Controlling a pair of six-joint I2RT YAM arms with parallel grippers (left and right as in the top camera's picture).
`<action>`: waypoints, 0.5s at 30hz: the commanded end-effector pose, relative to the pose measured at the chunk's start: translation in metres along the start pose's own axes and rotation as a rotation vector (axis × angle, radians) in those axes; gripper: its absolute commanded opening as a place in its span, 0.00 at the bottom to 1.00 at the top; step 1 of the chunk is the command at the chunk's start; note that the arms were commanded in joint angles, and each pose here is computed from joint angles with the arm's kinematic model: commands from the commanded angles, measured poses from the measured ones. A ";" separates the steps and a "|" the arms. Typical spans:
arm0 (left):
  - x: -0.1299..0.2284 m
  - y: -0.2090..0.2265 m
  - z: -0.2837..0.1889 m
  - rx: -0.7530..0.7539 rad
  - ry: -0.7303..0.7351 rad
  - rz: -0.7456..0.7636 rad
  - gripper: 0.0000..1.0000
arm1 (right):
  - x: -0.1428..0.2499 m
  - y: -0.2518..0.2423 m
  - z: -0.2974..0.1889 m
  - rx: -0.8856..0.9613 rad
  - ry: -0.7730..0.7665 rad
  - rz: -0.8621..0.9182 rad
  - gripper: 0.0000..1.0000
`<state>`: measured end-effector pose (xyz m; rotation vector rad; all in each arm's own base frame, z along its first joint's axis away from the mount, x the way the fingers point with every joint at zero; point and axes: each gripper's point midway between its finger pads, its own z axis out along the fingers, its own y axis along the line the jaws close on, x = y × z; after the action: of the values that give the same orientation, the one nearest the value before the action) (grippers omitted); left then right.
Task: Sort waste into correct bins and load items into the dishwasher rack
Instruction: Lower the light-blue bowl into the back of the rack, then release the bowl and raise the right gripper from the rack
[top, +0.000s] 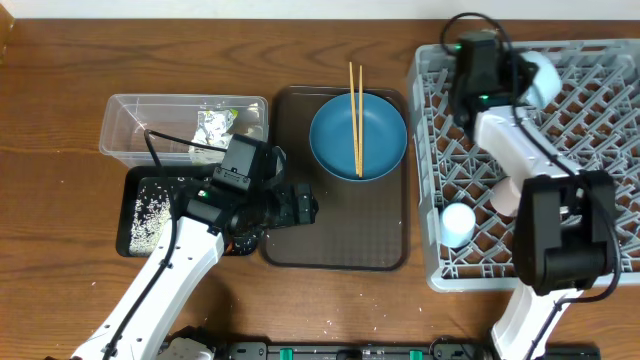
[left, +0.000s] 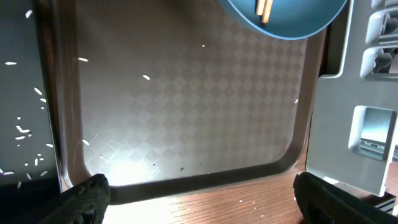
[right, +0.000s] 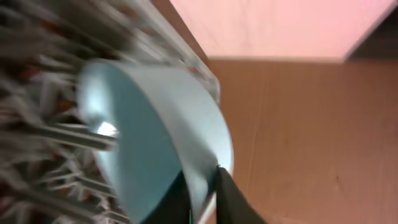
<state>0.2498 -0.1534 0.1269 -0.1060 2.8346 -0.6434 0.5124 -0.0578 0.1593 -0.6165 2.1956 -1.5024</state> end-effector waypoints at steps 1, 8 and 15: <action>-0.007 -0.002 -0.004 -0.001 -0.020 0.007 0.97 | -0.029 0.042 -0.023 -0.080 -0.113 -0.069 0.24; -0.007 -0.002 -0.004 -0.001 -0.020 0.007 0.97 | -0.035 0.047 -0.033 -0.083 -0.128 -0.092 0.43; -0.007 -0.002 -0.004 -0.002 -0.020 0.007 0.97 | -0.030 0.040 -0.040 -0.098 -0.116 0.033 0.47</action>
<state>0.2498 -0.1533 0.1269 -0.1061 2.8346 -0.6429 0.5135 0.0031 0.1333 -0.8027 2.1786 -1.3604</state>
